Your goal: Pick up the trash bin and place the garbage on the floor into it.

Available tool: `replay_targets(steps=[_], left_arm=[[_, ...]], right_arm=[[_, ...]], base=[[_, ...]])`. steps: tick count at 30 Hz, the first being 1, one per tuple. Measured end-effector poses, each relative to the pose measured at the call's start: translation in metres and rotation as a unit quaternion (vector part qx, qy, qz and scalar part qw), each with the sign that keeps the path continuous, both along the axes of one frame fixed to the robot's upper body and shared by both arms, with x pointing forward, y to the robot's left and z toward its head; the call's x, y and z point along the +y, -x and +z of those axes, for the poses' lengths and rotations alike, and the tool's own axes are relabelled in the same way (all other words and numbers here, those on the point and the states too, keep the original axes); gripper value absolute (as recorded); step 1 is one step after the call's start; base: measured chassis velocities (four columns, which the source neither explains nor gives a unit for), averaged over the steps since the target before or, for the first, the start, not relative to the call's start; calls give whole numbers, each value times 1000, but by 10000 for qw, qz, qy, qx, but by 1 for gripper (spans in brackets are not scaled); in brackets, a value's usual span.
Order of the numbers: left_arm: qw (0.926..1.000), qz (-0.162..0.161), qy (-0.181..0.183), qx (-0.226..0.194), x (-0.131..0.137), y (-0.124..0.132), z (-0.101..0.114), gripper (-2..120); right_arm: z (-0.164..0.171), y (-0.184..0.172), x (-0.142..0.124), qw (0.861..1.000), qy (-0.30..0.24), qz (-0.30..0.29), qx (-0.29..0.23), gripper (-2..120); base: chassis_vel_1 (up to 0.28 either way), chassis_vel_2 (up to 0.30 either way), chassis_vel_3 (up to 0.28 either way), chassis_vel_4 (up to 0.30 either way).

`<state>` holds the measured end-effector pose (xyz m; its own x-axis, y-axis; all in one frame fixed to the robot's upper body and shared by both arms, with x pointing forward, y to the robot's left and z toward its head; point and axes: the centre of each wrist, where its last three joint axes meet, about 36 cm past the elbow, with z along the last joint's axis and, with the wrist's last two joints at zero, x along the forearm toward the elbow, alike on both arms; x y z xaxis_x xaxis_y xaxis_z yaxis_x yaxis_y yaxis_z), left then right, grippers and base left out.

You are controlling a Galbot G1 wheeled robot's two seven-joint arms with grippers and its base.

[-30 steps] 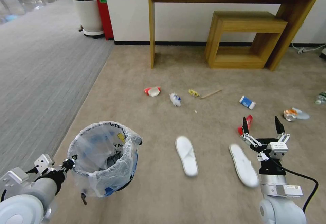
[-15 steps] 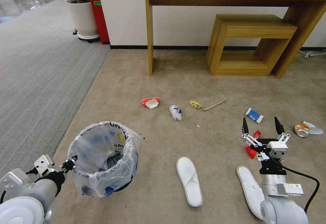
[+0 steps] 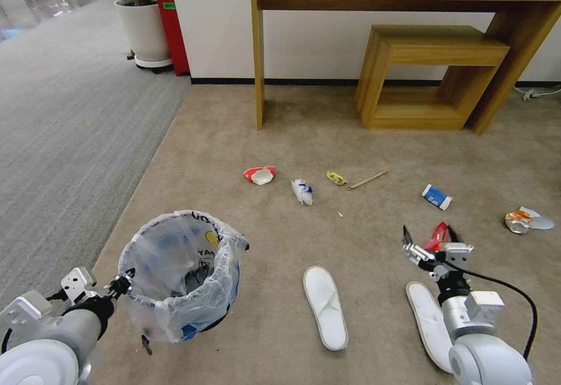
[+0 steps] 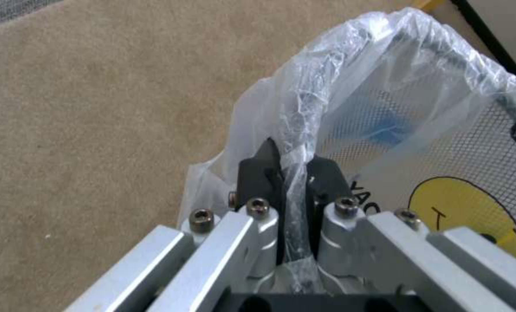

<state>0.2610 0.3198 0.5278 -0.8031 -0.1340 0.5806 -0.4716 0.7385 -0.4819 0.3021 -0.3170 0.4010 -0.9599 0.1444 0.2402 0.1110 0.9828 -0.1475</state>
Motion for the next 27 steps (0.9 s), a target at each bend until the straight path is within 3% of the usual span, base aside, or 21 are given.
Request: replay_targets(steps=[3, 7, 16, 19, 20, 23, 27], left_arm=[[10000, 0, 11, -16, 3, -2, -1, 3], [10000, -6, 4, -18, 5, -3, -2, 3], [10000, -10, 27, -8, 6, -4, -4, 3], [10000, -9, 47, 6, 7, -5, -6, 3], [10000, -9, 47, 6, 7, -5, -6, 3], [10000, 4, 50, 17, 8, -6, -7, 3], [10000, 10, 64, 27, 8, -5, -8, 3]], right_arm=[[16, -6, -15, 9863, 61, 56, 1649, 100], [18, -9, -36, 9730, 695, 250, 2187, 100], [7, -16, -60, 9633, 1069, 302, 2445, 100], [-38, -15, -90, 9544, 1219, 315, 2706, 100], [-38, -15, -90, 9544, 1219, 315, 2706, 100], [-93, 4, -116, 9531, 1083, 319, 2808, 100], [-103, 12, -120, 9539, 969, 243, 2831, 100]], base=[[0, 0, 0, 0], [0, 0, 0, 0], [0, 0, 0, 0], [0, 0, 0, 0], [0, 0, 0, 0], [0, 0, 0, 0], [0, 0, 0, 0]])
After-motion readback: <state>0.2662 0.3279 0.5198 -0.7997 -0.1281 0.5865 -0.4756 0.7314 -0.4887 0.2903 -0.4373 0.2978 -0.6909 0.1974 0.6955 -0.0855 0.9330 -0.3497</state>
